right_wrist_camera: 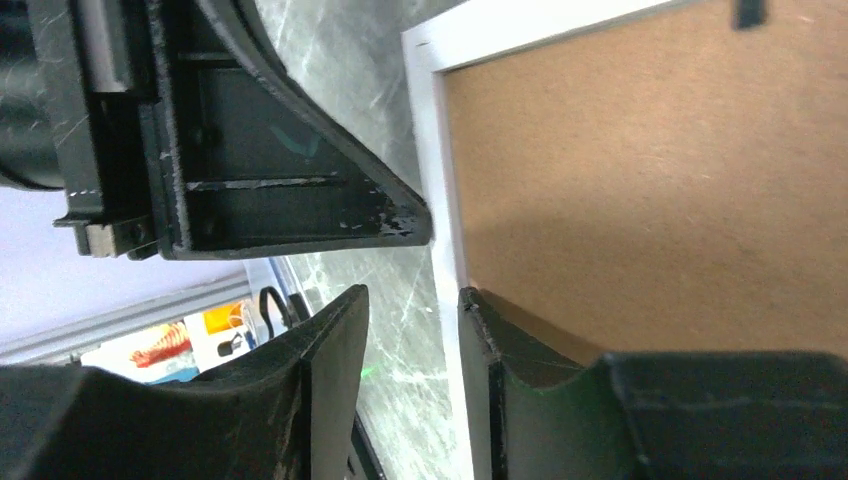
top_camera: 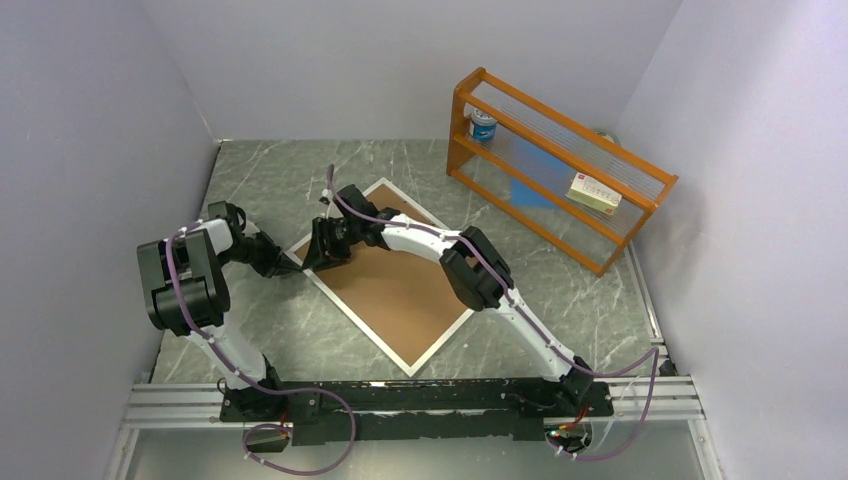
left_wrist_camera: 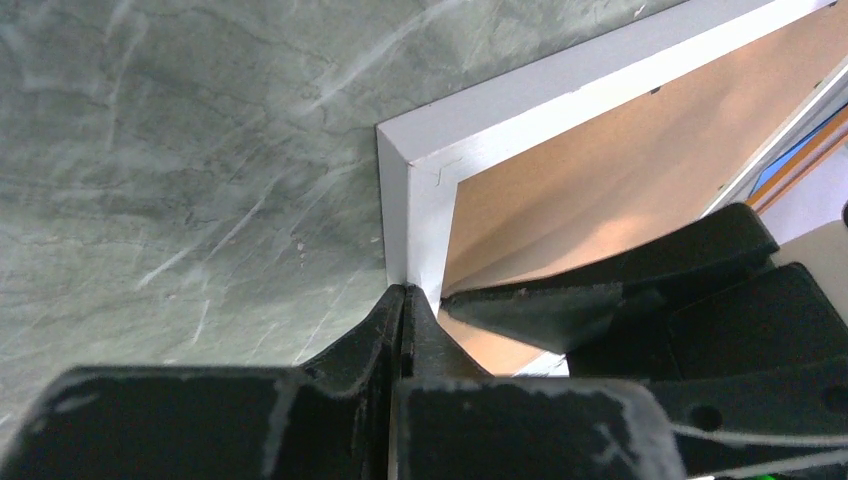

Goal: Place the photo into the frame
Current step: Install the photo frame at the center of the board.

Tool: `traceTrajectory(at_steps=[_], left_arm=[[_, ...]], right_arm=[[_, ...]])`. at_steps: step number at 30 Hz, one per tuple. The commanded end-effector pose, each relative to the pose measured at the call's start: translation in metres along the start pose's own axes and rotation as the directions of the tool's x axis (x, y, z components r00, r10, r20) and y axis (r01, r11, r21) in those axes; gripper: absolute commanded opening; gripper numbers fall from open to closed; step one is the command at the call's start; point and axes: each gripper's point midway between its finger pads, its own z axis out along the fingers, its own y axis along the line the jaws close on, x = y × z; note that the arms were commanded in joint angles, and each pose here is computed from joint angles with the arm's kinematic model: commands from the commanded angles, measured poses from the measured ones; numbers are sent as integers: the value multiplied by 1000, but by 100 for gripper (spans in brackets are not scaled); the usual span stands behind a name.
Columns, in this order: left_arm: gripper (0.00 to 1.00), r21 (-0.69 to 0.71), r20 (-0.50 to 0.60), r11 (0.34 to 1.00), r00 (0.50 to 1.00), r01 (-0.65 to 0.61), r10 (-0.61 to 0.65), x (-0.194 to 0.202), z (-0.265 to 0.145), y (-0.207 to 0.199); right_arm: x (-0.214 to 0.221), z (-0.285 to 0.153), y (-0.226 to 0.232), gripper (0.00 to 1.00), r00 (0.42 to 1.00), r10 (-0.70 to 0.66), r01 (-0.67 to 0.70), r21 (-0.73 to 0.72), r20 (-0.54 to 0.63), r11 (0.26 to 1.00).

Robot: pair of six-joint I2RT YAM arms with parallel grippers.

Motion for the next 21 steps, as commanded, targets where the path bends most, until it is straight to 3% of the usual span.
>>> traceTrajectory(at_steps=[1, 8, 15, 17, 21], left_arm=[[2, -150, -41, 989, 999, 7, -13, 13, 11, 33], [2, -153, -46, 988, 999, 13, -20, 13, 13, 34], [6, -84, -26, 996, 1000, -18, 16, 10, 7, 18], [14, -18, -22, 999, 999, -38, 37, 9, 4, 5], [40, 86, 7, 993, 997, -75, 75, 10, -7, -17]], right_arm=[[8, -17, -136, 45, 987, 154, -156, 364, 36, 918], [-1, -27, -132, 48, 991, 115, -132, 391, 66, 911], [-30, -56, -71, 47, 990, -79, 37, 330, 117, 943], [-34, -72, -52, 46, 979, -150, 100, 315, 138, 944], [-25, -95, -11, 46, 953, -275, 246, 204, 129, 948]])
